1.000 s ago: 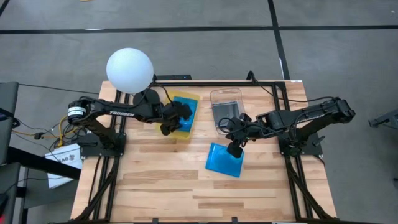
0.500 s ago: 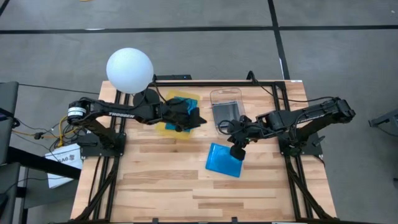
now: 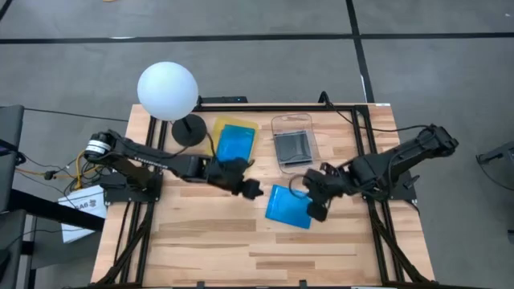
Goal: Pick & place jewel cases by type
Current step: Put the blue CD case into the yellow bin
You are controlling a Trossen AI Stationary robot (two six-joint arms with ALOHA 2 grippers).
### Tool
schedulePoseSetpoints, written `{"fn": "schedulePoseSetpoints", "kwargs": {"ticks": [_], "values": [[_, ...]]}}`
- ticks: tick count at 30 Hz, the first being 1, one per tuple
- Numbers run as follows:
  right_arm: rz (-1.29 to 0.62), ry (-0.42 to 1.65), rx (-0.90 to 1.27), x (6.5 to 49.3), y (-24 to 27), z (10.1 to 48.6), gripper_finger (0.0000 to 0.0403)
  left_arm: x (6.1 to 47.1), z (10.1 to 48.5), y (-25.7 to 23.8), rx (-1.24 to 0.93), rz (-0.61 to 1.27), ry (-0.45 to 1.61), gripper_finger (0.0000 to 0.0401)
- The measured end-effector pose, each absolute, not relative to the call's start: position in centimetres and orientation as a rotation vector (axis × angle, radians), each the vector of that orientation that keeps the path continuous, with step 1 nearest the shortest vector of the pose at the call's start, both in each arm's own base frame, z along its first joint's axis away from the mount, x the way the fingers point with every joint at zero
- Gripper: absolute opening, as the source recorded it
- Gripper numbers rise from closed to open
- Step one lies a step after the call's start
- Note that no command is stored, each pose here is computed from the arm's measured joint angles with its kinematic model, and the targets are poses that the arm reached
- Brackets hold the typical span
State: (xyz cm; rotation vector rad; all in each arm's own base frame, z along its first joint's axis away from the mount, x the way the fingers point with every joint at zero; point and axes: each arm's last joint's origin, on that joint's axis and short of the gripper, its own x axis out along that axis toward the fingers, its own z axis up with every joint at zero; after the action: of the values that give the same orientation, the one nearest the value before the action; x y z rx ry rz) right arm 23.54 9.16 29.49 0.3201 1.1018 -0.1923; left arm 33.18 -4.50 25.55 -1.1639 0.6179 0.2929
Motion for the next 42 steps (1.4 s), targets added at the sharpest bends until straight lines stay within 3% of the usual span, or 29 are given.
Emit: {"fn": "schedulePoseSetpoints", "kwargs": {"ticks": [6, 21, 31, 42], "values": [[-0.152, 1.126, 0.249, 21.7, 12.2, 29.3, 0.0, 32.3, 25.2, -7.5, -1.043, 0.311, 0.648, 0.0261], [-0.183, 1.262, 0.394, 19.0, 14.7, 29.0, 0.0, 31.6, 24.6, -10.0, -0.901, 0.21, 0.741, 0.0261], [-0.415, 1.339, 0.608, 16.5, 16.1, 24.8, 0.0, 33.2, 19.0, -11.5, -0.87, 0.287, 0.894, 0.0261], [-0.45, 1.358, 0.61, 16.0, 16.8, 20.9, 0.0, 34.4, 14.6, -11.9, -0.954, 0.413, 0.945, 0.0261]]}}
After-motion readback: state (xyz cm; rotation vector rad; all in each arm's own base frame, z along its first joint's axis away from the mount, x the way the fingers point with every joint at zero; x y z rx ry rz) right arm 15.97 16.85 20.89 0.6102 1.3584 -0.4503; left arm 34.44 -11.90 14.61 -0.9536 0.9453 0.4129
